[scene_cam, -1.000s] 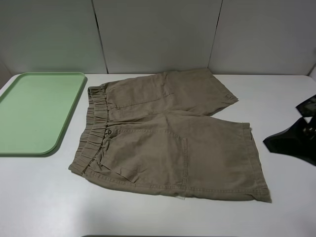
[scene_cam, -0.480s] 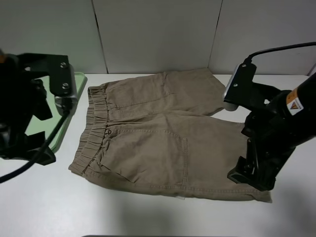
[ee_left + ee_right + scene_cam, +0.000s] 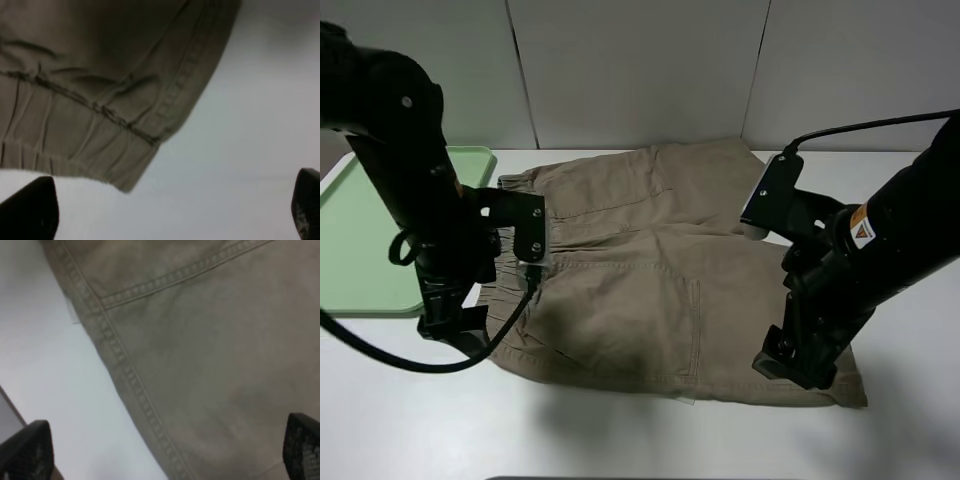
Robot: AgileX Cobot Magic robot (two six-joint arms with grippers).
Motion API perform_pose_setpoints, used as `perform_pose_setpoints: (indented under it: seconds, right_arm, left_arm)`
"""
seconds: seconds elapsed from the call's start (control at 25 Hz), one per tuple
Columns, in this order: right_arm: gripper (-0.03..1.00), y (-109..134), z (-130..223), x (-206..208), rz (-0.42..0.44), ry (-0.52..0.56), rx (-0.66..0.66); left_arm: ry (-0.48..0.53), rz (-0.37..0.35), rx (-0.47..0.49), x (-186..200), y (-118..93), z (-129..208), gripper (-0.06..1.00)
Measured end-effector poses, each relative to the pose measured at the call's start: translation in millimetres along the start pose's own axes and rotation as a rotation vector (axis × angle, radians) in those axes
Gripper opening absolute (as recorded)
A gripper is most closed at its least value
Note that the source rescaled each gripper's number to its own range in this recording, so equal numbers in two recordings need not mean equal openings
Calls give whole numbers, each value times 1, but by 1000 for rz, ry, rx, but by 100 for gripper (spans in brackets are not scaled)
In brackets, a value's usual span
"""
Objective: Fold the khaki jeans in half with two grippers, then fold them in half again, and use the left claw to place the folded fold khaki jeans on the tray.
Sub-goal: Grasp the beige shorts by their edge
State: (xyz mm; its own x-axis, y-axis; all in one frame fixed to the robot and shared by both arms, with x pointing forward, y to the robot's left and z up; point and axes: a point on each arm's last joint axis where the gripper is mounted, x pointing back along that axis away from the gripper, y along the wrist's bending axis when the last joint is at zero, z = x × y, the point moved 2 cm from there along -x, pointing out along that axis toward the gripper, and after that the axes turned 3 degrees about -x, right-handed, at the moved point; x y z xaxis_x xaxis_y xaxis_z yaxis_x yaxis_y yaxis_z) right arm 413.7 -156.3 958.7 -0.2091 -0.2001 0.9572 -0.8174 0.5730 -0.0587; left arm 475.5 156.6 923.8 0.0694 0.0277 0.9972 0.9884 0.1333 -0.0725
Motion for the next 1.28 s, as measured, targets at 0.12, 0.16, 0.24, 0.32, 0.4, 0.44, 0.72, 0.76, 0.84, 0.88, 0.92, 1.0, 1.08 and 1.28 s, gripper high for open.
perform_pose_setpoints:
  seconds: [0.12,0.16,0.24,0.32,0.4,0.44,0.72,0.76,0.84,0.88,0.92,1.0,1.08,1.28]
  right_arm:
    - [100,4,14,-10,-11,34,35]
    - [100,5,19,-14,-13,40,46]
    - [100,8,28,-21,-14,40,77]
    - [100,9,34,-27,-11,33,95]
    - [100,11,38,-31,-9,28,110]
    - [100,11,40,-32,-8,24,121]
    - [100,11,47,-55,-23,89,174]
    - [100,11,48,-60,-26,112,186]
    - [100,10,51,-69,-32,156,214]
    - [100,9,53,-75,-33,176,232]
    - [100,9,54,-78,-34,189,242]
    - [100,8,55,-84,-34,203,256]
    - [100,8,55,-88,-34,204,259]
    - [100,8,57,-95,-40,222,267]
  left_arm:
    - [37,18,-62,-14,4,0,91]
    - [47,20,-76,-16,5,1,91]
    - [53,8,-103,-20,8,1,91]
    - [40,-21,-115,-23,13,-2,91]
    - [29,-41,-121,-28,17,-4,91]
    - [26,-46,-122,-31,19,-6,91]
    - [75,1,-154,-53,21,-4,91]
    - [77,3,-155,-54,22,-4,91]
    - [78,3,-156,-55,22,-4,91]
    - [80,3,-156,-55,22,-4,91]
    - [81,5,-156,-55,22,-4,91]
    - [82,7,-156,-55,21,-3,91]
    - [83,8,-156,-55,21,-3,91]
    - [83,8,-156,-55,21,-3,91]
